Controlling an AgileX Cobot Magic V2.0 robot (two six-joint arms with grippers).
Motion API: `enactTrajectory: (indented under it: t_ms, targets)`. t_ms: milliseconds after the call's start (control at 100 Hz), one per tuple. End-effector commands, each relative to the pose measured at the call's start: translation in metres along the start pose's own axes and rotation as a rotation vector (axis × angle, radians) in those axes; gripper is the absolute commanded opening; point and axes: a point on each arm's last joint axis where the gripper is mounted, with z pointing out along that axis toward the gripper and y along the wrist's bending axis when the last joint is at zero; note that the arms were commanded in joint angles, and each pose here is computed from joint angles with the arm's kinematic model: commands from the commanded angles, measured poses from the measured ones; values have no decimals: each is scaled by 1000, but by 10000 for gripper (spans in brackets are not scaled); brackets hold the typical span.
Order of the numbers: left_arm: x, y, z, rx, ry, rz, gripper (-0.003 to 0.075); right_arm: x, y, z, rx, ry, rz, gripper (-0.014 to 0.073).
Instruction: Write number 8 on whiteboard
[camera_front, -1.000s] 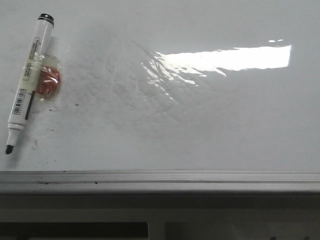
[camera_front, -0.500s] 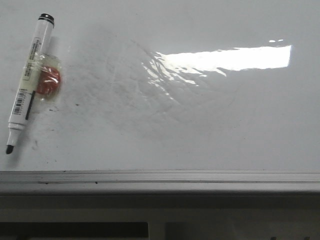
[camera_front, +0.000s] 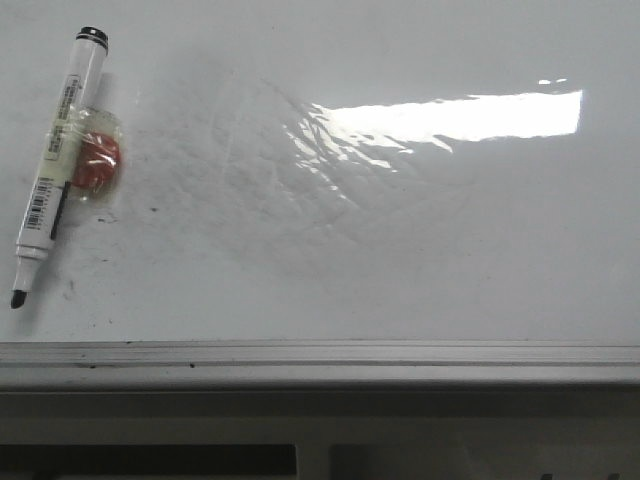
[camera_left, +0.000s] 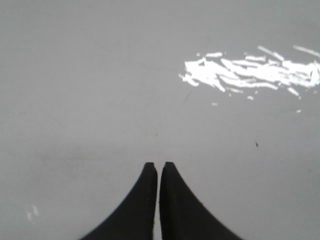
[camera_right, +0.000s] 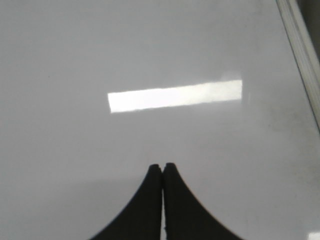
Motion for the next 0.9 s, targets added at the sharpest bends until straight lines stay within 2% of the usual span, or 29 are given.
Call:
enactTrajectory:
  t_ms: [0,130,290,450,630,700,820,890]
  targets:
    - [0,0,-1,13,-119,-44,-20,-9,0,-2,-4,-142,-9,-63]
    - [-8,0,-2,17,-136,-80,-21,-15,0,-3,-5,-112,-8,-63]
    - [-31,-4,-2,17,-80,-56,-21,-31,0,-1,-2,66,3,-63]
    - [-52,-6,3,16,-81,-46,-20,-40,1,8,0,263,15,-63]
    - [-53,-6,12,8,-31,-27,-11,-42,2,15,-8,336,65,-63]
    - [-52,-6,15,5,-16,-27,48,-42,2,16,-8,340,65,-63]
    - [-53,-6,20,3,-27,-28,256,-42,2,16,-8,338,65,-63]
    - [-55,-6,24,2,-46,-42,346,-42,2,16,-8,336,65,-63]
